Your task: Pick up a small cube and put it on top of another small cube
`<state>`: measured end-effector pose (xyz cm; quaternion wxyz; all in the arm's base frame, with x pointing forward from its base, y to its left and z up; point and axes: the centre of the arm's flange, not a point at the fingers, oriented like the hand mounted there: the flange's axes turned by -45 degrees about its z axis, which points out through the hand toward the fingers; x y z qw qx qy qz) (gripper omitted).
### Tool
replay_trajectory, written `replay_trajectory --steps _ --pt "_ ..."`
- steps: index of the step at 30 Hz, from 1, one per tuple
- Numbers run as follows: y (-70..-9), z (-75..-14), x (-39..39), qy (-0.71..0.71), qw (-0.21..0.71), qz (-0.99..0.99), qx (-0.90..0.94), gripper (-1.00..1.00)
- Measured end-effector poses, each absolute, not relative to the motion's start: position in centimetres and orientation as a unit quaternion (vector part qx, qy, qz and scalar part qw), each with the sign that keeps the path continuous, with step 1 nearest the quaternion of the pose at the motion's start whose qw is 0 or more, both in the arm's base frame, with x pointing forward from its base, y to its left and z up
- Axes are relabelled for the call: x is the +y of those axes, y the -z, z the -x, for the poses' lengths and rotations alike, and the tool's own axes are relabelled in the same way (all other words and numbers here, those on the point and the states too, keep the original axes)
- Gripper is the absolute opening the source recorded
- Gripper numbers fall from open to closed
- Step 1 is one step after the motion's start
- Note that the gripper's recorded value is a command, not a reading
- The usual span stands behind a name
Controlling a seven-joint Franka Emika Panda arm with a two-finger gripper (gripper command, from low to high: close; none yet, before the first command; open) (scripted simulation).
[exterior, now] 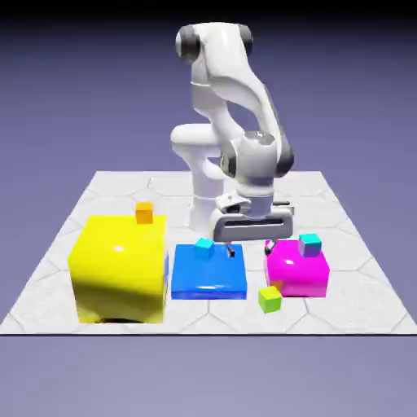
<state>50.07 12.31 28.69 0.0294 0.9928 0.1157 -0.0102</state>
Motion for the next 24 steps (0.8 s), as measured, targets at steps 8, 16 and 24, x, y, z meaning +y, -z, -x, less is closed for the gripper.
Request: replay_trajectory --steps 8,16,24 --pt "-20.6 -50.9 17.3 0.167 0.034 -0.975 0.143 0.00" --pt "-11.3 -48.6 18.3 0.221 0.035 -0.963 0.152 -1.00" --pt "-19.3 -49.3 16.7 0.221 0.054 -0.960 0.165 -1.00"
